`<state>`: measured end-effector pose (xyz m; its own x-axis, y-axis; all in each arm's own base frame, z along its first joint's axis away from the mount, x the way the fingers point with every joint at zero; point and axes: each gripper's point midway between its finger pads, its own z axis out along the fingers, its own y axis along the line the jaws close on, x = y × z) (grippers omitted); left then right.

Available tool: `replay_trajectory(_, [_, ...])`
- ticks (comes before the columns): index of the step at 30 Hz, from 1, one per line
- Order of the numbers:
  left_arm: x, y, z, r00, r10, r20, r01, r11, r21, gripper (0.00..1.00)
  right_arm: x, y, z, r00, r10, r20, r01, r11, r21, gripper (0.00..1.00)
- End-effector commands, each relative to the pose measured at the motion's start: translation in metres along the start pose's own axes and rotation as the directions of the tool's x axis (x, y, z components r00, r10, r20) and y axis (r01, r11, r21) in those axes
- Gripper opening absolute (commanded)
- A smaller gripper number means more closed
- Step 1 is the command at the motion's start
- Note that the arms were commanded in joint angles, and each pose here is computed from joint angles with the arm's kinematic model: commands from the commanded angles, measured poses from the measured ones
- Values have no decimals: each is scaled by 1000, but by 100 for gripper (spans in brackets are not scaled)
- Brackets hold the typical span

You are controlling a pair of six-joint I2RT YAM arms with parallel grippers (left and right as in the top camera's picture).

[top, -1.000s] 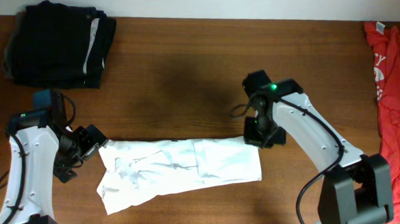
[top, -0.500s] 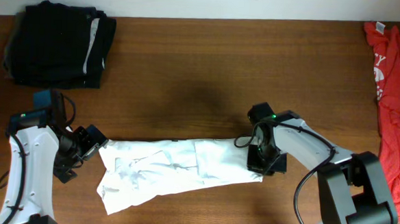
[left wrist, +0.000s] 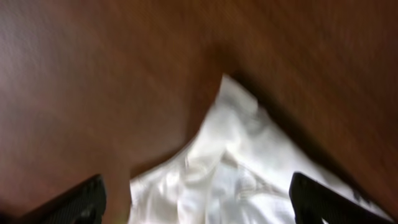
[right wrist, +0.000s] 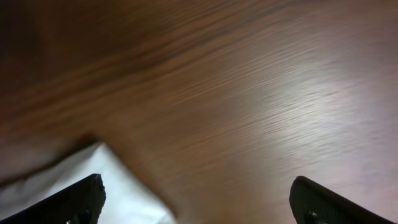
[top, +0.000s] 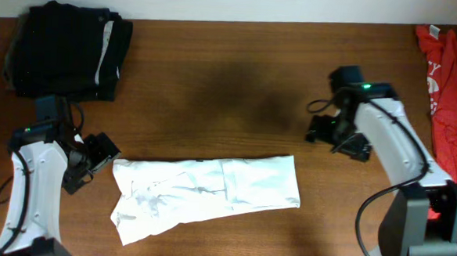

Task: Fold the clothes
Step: 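Release the shirt and raise the right gripper back to the right side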

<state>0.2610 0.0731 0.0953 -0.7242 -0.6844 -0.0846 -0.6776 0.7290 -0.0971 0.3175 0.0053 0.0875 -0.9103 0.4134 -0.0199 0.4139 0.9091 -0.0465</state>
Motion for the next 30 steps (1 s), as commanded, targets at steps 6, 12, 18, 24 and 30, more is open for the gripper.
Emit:
replay_trajectory(6, [17,-22,22,972,197,-128,-175,971,165,89,-26,-52,1,986,166,28,-166,986,23,98])
replay_trajectory(12, [50,-6,48,948,179,-264,-148,980,131,89,-31,-56,1,983,181,41,-182,983,17,98])
replay_trajectory(18, [92,1,73,913,161,-374,-101,979,175,99,-31,-56,1,983,181,41,-182,983,16,98])
replay_trajectory(24, [116,8,81,891,127,-435,-60,985,165,99,-31,-56,1,983,181,41,-182,983,16,98])
replay_trajectory(30, [121,5,95,901,131,-413,-49,978,205,90,-31,-56,1,983,181,41,-182,983,16,98])
